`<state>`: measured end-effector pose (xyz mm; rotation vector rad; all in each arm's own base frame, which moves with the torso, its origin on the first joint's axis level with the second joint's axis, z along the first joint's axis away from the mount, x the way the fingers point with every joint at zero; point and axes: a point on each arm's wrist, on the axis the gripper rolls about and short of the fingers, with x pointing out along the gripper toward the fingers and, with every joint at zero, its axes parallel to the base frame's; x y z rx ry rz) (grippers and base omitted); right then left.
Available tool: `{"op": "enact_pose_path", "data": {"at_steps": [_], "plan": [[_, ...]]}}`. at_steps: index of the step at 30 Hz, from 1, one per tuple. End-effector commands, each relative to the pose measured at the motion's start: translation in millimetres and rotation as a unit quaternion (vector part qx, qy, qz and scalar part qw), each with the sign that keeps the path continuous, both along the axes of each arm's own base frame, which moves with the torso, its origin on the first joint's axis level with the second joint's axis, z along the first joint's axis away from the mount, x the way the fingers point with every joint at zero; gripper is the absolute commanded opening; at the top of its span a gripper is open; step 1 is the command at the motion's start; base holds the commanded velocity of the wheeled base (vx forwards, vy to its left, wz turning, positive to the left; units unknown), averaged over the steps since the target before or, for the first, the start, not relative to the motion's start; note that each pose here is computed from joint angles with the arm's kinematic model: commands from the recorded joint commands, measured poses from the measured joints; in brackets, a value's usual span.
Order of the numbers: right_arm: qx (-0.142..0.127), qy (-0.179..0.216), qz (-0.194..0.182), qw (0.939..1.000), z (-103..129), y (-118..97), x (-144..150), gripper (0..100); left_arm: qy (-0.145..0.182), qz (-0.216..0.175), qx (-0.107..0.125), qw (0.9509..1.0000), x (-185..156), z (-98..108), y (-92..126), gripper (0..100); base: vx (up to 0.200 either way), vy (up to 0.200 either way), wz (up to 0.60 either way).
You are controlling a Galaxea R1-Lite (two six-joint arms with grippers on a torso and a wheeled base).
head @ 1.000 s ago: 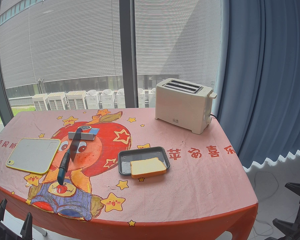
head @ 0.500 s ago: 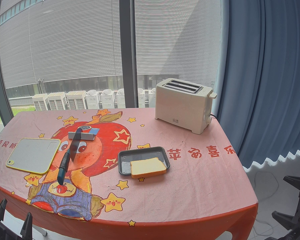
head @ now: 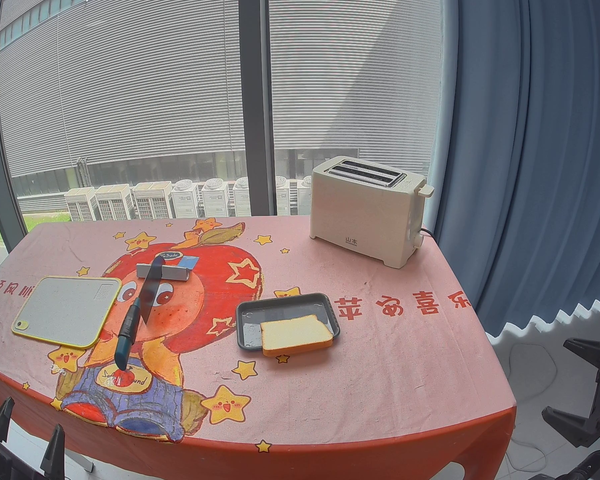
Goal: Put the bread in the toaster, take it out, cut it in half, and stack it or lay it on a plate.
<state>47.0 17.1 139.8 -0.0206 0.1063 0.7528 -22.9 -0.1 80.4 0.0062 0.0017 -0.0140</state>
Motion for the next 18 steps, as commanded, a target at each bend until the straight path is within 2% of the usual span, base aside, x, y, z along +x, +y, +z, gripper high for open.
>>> {"op": "enact_pose_path", "data": {"at_steps": [1, 18], "plan": [[-0.001, 0.013, 0.001, 0.9999, -0.3, 0.5, 7.1, 100, 0.001, 0.0, 0.0, 1.0, 0.1, -5.3, 0.0, 100, 0.0, 0.0, 0.0], [-0.002, 0.021, 0.009, 0.9997, 2.1, 3.0, 28.4, 100, 0.001, 0.0, 0.0, 1.0, 0.1, -5.3, 0.0, 100, 0.0, 0.0, 0.0]]}}
